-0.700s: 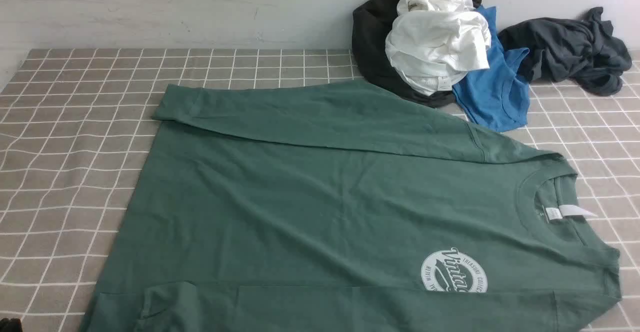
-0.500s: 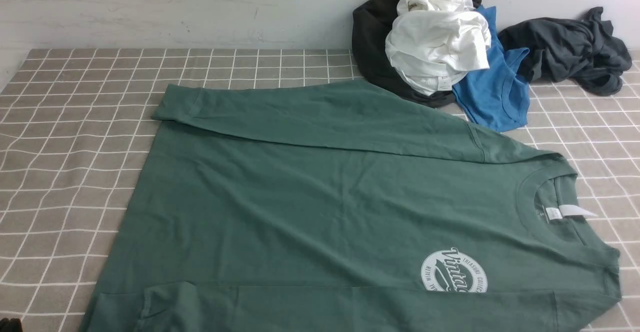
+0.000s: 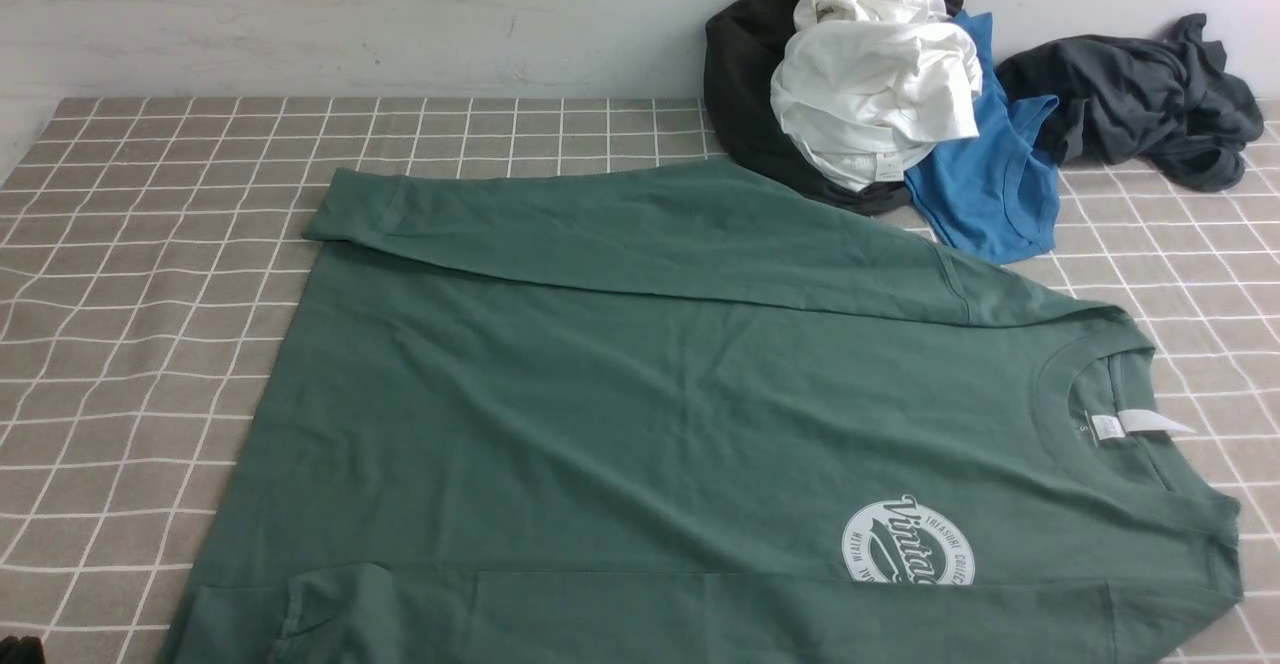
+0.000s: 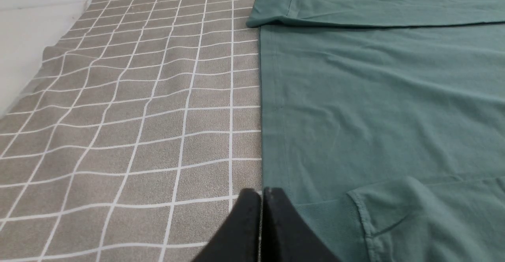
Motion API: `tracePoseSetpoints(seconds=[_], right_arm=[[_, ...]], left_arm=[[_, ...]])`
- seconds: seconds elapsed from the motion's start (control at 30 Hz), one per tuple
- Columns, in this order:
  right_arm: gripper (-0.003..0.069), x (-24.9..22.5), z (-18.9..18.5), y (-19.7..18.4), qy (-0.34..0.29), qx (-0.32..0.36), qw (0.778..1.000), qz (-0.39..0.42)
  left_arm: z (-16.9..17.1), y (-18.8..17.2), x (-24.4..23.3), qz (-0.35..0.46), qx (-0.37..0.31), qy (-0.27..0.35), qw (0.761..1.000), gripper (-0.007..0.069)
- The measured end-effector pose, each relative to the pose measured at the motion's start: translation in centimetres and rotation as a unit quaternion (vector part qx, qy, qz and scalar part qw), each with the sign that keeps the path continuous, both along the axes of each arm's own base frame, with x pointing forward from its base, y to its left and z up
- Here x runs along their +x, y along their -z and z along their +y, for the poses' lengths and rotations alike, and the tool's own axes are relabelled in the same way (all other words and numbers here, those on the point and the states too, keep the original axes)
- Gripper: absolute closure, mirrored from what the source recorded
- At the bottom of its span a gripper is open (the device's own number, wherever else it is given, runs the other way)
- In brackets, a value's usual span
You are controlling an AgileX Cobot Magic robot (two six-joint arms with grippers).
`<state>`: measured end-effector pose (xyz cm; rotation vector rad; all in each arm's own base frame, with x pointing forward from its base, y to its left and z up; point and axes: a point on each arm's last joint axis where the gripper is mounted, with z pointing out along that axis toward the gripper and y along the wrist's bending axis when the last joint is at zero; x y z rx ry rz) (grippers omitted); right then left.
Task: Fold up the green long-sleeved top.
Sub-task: Use the left arm to clamp the cuff closest to it
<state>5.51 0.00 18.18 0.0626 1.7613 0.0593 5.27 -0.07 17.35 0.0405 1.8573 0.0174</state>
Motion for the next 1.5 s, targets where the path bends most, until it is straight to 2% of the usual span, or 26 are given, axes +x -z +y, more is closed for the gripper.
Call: tracePoseSetpoints(seconds=[0.37,0.5,0.57,0.6,0.63,0.77,0.8,0.83,0.87,0.9,0.97,1.0,1.03,1.07,1.13,1.2,1.3,1.4,1.47,1.5], right_arm=[[0.0670,0.0,0.0,0.0,0.000,-0.001,1.000,-0.001],[0.0670,0.1,0.0,-0.4,-0.001,-0.002,1.000,-0.026],[0.0670,0.2,0.1,-1.3,-0.003,-0.002,0.997,-0.078],[0.0670,0.2,0.1,-2.0,-0.048,0.007,0.992,-0.115],[0.0670,0.1,0.1,-2.5,-0.005,-0.001,0.990,-0.139],[0.0670,-0.1,0.2,-4.0,-0.008,0.000,0.974,-0.227],[0.0670,-0.3,0.2,-4.7,-0.010,0.001,0.965,-0.261],[0.0670,-0.4,0.2,-4.8,-0.016,0.001,0.964,-0.266],[0.0670,-0.6,0.2,-5.4,-0.011,0.005,0.954,-0.300],[0.0670,-0.6,0.2,-5.4,-0.011,0.005,0.953,-0.304],[0.0670,-1.0,0.2,-6.1,-0.012,0.024,0.938,-0.345],[0.0670,-1.1,0.2,-6.3,-0.013,0.027,0.934,-0.357],[0.0670,-1.3,0.2,-6.7,-0.014,0.031,0.930,-0.366],[0.0670,-1.4,0.1,-7.4,-0.015,0.034,0.928,-0.371],[0.0670,-1.6,0.1,-8.8,-0.015,0.036,0.926,-0.376],[0.0670,-1.6,0.2,-11.6,-0.017,0.023,0.928,-0.371],[0.0670,-0.4,0.3,-15.1,-0.015,-0.032,0.952,-0.305],[0.0669,2.7,0.0,-16.0,-0.001,-0.077,0.983,-0.165],[0.0669,4.7,-0.2,-15.2,0.006,-0.087,0.993,-0.077],[0.0669,5.1,-0.3,-14.8,0.008,-0.088,0.995,-0.053]], left_arm=[[0.1,-0.2,0.1,-0.016,0.009,-0.001,1.000,0.0632],[0.1,-1.0,0.3,-0.066,0.001,-0.003,0.998,0.0632],[0.1,-2.2,0.4,-0.129,-0.001,-0.003,0.992,0.0632],[0.1,-2.9,0.4,-0.168,-0.001,-0.004,0.986,0.0632],[0.1,-3.4,0.3,-0.196,-0.002,-0.003,0.981,0.0632],[0.1,-4.8,0.1,-0.273,-0.003,-0.003,0.962,0.0632],[0.0,-5.5,-0.1,-0.311,-0.010,-0.002,0.950,0.0632],[0.0,-5.6,-0.2,-0.315,-0.012,-0.002,0.949,0.0632],[0.0,-6.3,-0.5,-0.357,-0.037,0.001,0.933,0.0632],[0.0,-6.3,-0.5,-0.357,-0.037,0.001,0.933,0.0632],[0.1,-7.5,-1.1,-0.413,-0.089,0.009,0.906,0.0632],[0.0,-7.9,-1.2,-0.420,-0.095,0.014,0.902,0.0632],[-0.1,-8.9,-1.5,-0.428,-0.103,0.022,0.897,0.0632],[-0.3,-11.7,-2.0,-0.436,-0.101,0.031,0.894,0.0632],[-0.3,-13.2,-2.0,-0.423,-0.087,0.032,0.902,0.0632],[-0.3,-18.1,-2.2,-0.394,-0.047,0.020,0.918,0.0632],[0.2,-21.8,-0.1,-0.306,-0.011,-0.012,0.952,0.0632],[0.7,-21.9,4.4,-0.162,-0.013,-0.043,0.986,0.0632],[0.9,-19.9,7.4,-0.039,-0.040,-0.060,0.997,0.0632],[0.8,-19.4,7.9,-0.013,-0.048,-0.062,0.997,0.0632]])
